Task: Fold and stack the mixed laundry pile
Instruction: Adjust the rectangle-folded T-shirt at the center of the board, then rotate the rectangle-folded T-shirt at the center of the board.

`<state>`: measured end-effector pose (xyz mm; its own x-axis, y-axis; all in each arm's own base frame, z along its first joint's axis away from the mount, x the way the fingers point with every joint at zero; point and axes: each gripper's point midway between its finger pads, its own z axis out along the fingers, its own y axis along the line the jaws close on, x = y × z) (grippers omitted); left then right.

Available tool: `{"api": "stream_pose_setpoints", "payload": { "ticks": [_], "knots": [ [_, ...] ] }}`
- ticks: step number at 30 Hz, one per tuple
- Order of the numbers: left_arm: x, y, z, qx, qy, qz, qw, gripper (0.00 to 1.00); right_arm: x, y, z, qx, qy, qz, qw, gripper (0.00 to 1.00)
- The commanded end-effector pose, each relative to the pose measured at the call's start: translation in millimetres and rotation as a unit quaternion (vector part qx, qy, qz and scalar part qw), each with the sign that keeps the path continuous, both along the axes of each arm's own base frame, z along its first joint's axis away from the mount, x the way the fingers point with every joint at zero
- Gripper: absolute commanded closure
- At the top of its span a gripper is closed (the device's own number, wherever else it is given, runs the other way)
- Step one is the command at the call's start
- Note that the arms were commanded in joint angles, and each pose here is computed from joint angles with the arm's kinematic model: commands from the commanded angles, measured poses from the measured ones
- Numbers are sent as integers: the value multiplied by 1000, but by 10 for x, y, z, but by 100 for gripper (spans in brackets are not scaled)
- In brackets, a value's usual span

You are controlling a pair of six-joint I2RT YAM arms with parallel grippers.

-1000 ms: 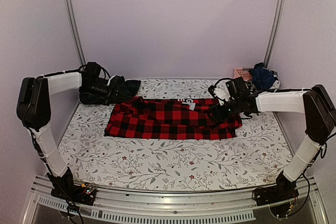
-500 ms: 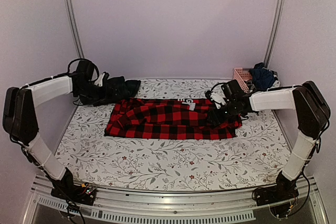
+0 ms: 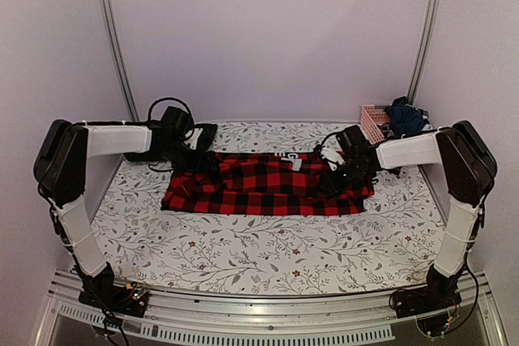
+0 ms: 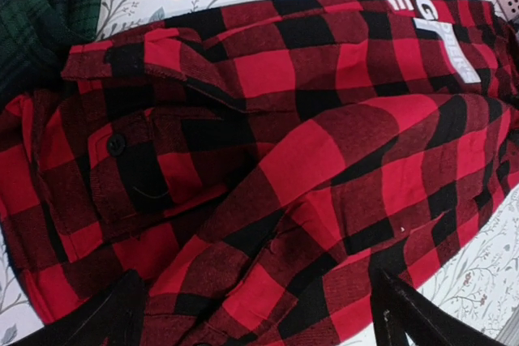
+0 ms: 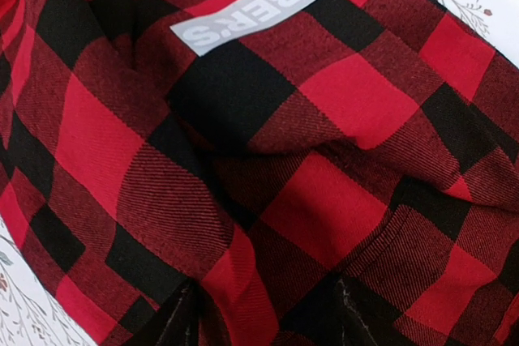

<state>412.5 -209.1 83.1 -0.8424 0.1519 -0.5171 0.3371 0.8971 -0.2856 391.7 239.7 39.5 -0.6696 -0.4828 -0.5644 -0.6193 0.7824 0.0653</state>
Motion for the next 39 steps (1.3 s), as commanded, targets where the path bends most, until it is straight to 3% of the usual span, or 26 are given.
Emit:
{"api": "stream_pose_setpoints", "payload": {
  "ticks": [1, 5, 9, 15, 17, 19, 22, 26, 29, 33, 39],
  "knots": [
    [204, -97, 7, 25, -42, -19, 999, 8, 82, -136, -138, -17, 17, -21, 999, 52],
    [295, -218, -114, 27, -37, -40, 998, 28, 116, -184, -184, -19, 25, -30, 999, 63],
    [391, -368, -191, 11, -26, -64, 998, 65, 153, -241, -177, -19, 24, -39, 999, 76],
    [611, -544, -228, -4, -21, -81, 996, 82, 259, -434, -150, -20, 21, -68, 997, 79],
    [668, -541, -266, 1, -15, -78, 997, 83, 281, -488, -152, -24, 20, -75, 997, 78],
    [723, -489, -271, 14, -16, -64, 998, 70, 290, -521, -149, -26, 21, -80, 996, 73],
    [797, -327, -69, 32, -49, -21, 998, 35, 275, -503, -82, -17, 23, -80, 996, 62],
    [710, -195, 507, -3, -138, 11, 990, 1, 240, -404, 217, 30, 7, -81, 996, 51],
    [488, -165, 678, -32, -157, 8, 987, 0, 184, -246, 587, 86, -19, -66, 994, 49],
    [290, -29, 461, -18, -108, 22, 994, 0, 83, -9, 844, 128, -28, -36, 991, 49],
    [161, 144, -79, 15, -36, 44, 998, 0, -14, 303, 577, 149, 23, -18, 988, 50]
  ]
}}
